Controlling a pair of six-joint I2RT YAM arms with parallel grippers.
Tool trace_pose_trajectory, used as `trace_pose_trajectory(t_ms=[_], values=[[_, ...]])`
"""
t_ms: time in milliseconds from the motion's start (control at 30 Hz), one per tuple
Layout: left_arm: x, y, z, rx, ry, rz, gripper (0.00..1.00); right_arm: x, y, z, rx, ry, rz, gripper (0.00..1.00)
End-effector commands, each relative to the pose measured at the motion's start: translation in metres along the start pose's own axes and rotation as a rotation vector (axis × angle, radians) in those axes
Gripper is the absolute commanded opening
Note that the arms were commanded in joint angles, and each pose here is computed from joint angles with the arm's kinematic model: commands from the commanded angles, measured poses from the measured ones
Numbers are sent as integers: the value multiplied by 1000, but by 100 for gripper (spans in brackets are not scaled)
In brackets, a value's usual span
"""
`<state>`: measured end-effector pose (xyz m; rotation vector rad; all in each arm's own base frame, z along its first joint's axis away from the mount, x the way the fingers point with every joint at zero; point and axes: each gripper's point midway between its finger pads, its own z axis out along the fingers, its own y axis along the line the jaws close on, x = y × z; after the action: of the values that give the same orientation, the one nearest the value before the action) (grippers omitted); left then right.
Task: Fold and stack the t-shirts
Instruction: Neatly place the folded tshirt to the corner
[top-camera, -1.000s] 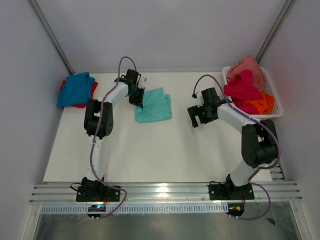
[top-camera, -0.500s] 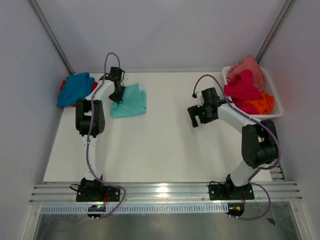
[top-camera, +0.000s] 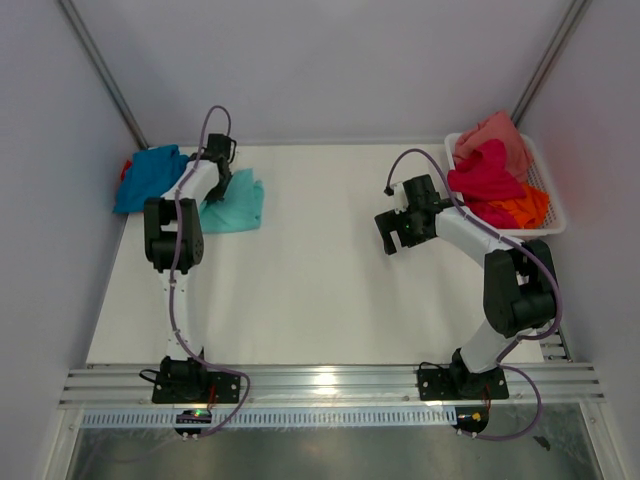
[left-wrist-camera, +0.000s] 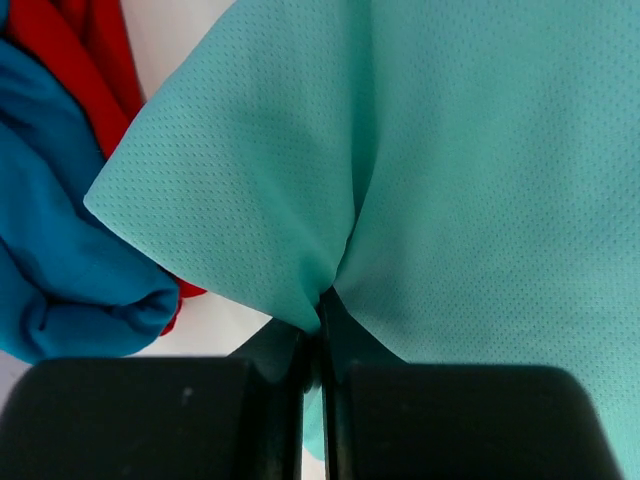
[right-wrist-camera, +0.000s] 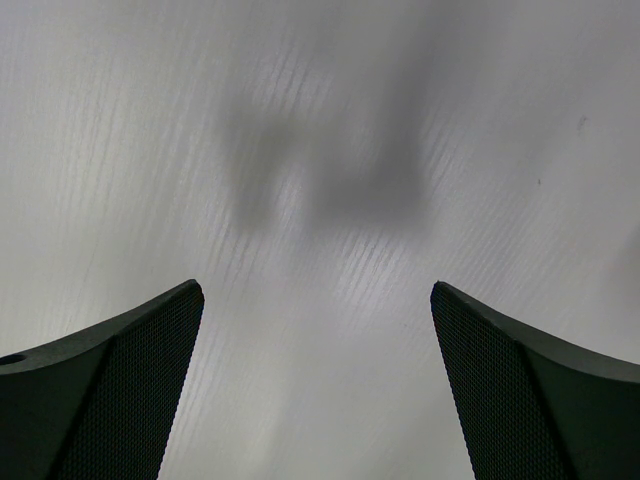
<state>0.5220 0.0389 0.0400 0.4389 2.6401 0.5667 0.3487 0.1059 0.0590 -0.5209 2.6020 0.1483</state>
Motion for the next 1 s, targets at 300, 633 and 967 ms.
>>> trace_pose_trajectory(t_ms=[300,633,967], values=[[-68,77,-65,-204,-188,33,0,-19,0,-13,11,-68,-15,100],[-80,102,-79,-288,-216,35,0,-18,-1,-13,14,-68,-16,99],[-70,138,-86,-329,-209,-37,0,-19,0,-15,10,-70,-16,99]])
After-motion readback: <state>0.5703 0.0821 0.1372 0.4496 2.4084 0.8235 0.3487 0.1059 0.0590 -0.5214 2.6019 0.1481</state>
